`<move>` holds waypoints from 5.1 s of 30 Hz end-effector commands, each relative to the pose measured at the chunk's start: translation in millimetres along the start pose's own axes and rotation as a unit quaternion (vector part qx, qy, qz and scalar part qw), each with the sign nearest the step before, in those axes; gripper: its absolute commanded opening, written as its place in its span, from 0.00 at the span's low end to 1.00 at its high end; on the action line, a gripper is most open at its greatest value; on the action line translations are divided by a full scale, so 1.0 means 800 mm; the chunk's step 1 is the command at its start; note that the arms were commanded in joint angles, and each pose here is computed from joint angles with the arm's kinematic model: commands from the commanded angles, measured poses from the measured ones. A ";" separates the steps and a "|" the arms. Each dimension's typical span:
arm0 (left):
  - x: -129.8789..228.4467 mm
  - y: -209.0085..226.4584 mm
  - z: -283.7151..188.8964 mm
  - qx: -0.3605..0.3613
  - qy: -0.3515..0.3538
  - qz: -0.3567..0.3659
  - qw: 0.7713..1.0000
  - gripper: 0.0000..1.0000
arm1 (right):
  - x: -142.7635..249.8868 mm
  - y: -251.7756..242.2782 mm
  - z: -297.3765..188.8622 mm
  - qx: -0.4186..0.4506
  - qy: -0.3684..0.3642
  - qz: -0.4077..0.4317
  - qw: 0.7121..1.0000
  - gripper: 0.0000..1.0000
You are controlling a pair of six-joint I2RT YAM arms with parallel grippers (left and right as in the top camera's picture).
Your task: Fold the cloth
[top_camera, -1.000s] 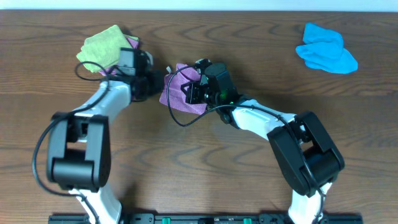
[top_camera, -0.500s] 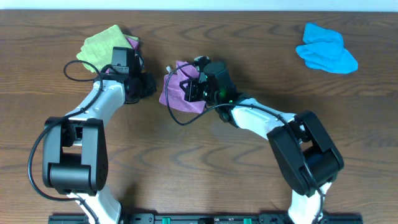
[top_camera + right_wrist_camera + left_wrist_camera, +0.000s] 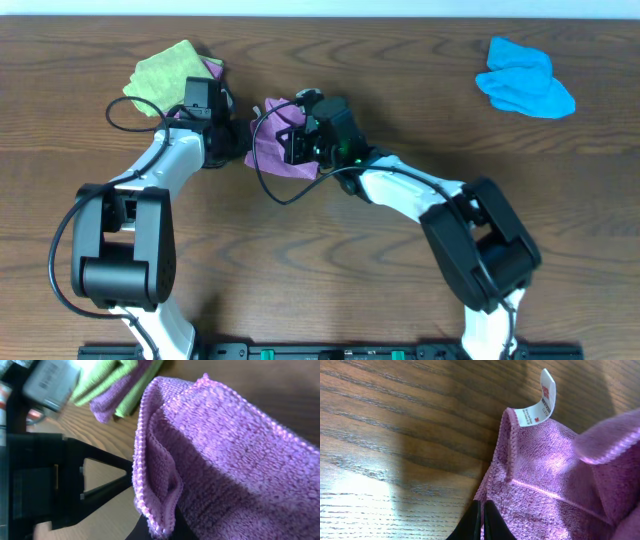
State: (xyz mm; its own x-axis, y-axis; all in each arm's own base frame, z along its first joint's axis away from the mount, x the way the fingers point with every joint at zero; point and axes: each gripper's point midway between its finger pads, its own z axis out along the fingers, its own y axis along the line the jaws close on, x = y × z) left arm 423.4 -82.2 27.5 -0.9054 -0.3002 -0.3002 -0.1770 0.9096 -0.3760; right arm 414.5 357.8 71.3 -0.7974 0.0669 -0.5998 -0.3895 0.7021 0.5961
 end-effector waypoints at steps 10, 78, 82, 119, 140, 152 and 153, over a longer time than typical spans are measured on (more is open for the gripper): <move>-0.001 0.005 0.003 -0.009 0.003 0.008 1.000 0.05 | 0.014 0.040 0.042 -0.024 0.018 -0.035 0.999 0.49; -0.055 0.061 -0.112 0.052 -0.062 -0.076 0.994 0.69 | 0.019 0.000 -0.037 -0.018 0.125 -0.086 0.988 0.88; -0.055 0.080 -0.117 0.048 -0.060 -0.091 0.993 0.69 | 0.018 0.008 -0.019 -0.026 0.108 -0.093 0.990 0.80; -0.054 0.086 -0.121 0.055 -0.057 -0.102 0.992 0.69 | 0.029 0.007 0.065 -0.013 0.124 -0.091 0.988 0.37; -0.054 0.086 -0.121 0.055 -0.057 -0.102 0.992 0.69 | 0.024 0.005 0.067 0.000 0.111 -0.098 0.989 0.24; -0.054 0.086 -0.121 0.054 -0.058 -0.095 0.992 0.69 | 0.024 0.029 0.063 -0.031 0.116 -0.102 0.988 0.01; -0.054 0.086 -0.121 0.054 -0.058 -0.095 0.992 0.69 | 0.023 0.033 0.062 -0.037 0.116 -0.103 0.987 0.01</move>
State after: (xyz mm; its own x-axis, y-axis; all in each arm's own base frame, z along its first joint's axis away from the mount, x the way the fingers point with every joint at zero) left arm 409.3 20.0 88.0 -0.8120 -0.5134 -0.2775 -0.3208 0.7899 -0.5227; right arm 417.9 398.9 32.7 -0.7944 -0.2287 -0.5626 -0.5436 0.6809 0.4908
